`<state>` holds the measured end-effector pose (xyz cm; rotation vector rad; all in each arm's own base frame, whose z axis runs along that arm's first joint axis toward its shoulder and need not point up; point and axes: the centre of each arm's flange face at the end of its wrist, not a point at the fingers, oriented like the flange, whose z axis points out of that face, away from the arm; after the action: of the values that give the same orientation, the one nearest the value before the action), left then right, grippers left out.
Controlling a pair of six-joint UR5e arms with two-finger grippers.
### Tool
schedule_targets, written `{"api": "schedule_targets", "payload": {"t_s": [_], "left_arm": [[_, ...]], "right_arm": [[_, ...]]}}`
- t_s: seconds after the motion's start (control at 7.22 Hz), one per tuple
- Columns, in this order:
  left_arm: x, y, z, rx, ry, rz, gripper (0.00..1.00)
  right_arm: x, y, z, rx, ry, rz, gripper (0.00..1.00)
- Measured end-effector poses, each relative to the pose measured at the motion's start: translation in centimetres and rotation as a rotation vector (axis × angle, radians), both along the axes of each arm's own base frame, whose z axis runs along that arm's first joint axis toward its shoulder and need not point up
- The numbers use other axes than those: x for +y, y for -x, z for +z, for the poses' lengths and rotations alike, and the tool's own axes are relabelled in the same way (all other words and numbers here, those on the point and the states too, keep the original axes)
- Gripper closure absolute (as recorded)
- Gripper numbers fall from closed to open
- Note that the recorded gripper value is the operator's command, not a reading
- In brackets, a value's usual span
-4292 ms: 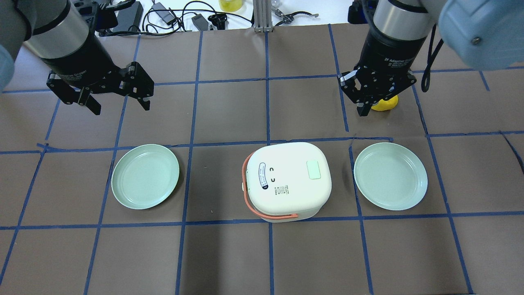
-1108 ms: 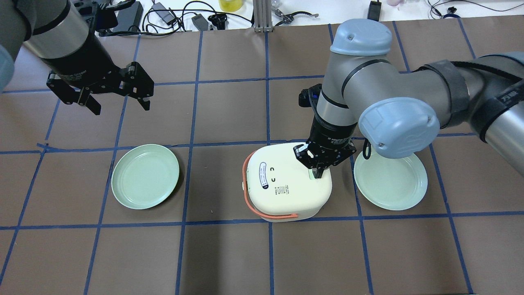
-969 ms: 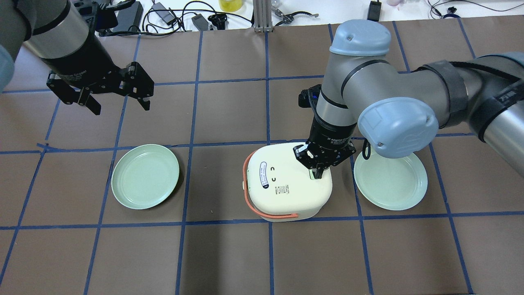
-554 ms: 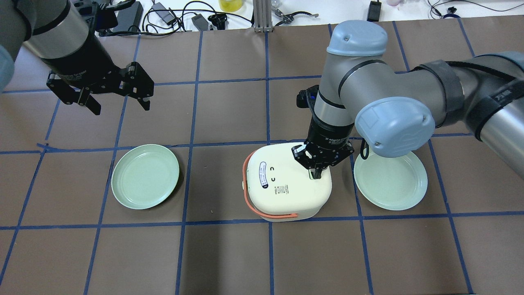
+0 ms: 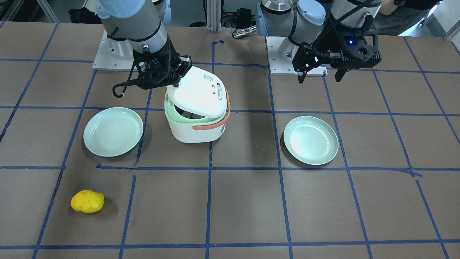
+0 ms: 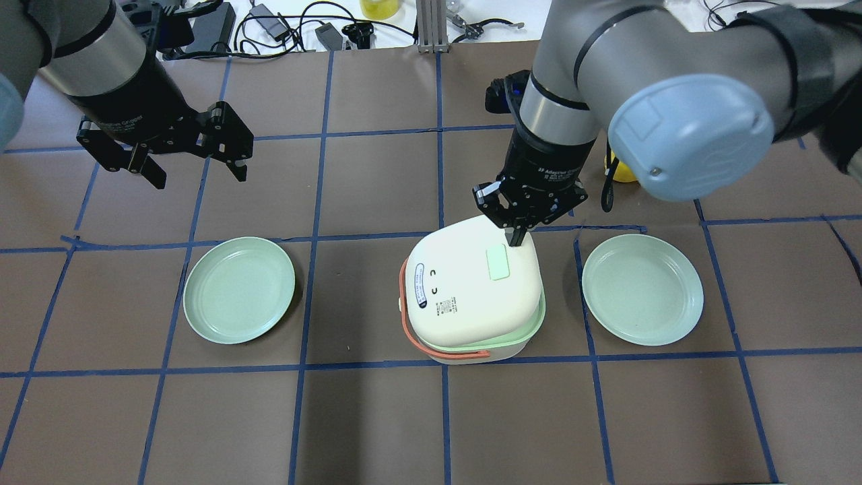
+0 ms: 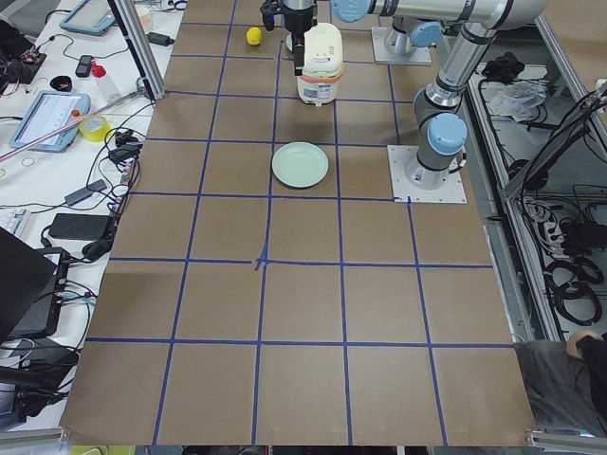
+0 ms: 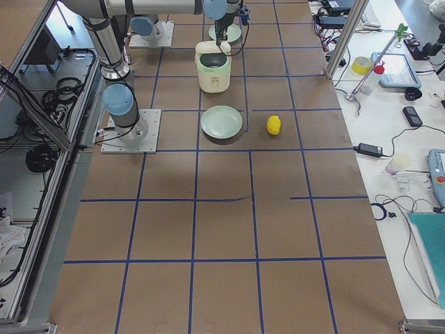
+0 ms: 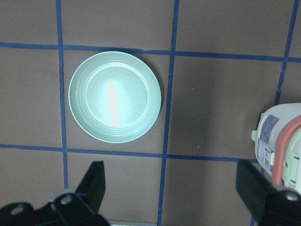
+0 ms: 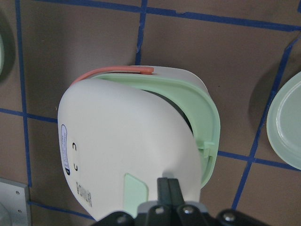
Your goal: Press rice cooker button
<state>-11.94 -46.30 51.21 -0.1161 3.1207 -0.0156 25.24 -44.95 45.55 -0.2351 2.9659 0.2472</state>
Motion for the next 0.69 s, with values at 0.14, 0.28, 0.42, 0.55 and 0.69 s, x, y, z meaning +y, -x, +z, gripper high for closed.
{"api": "schedule_targets", "payload": {"t_s": [0.14, 0.28, 0.42, 0.55, 0.69], "left_arm": [[0.0, 0.0, 0.0, 0.000, 0.000, 0.000, 0.00], [0.0, 0.0, 0.0, 0.000, 0.000, 0.000, 0.00], [0.0, 0.0, 0.0, 0.000, 0.000, 0.000, 0.00], [0.0, 0.0, 0.0, 0.000, 0.000, 0.000, 0.00], [0.0, 0.0, 0.0, 0.000, 0.000, 0.000, 0.00]], "right_arm": [[-0.6, 0.2, 3.2, 0.002, 0.031, -0.005, 0.00], [-1.1, 0.8, 5.6, 0.023, 0.070, -0.011, 0.00], [-1.5, 1.6, 7.2, 0.071, 0.107, -0.012, 0.00], [-1.8, 2.3, 8.1, 0.107, 0.132, -0.016, 0.00], [-2.3, 3.3, 8.5, 0.121, 0.146, -0.028, 0.00]]}}
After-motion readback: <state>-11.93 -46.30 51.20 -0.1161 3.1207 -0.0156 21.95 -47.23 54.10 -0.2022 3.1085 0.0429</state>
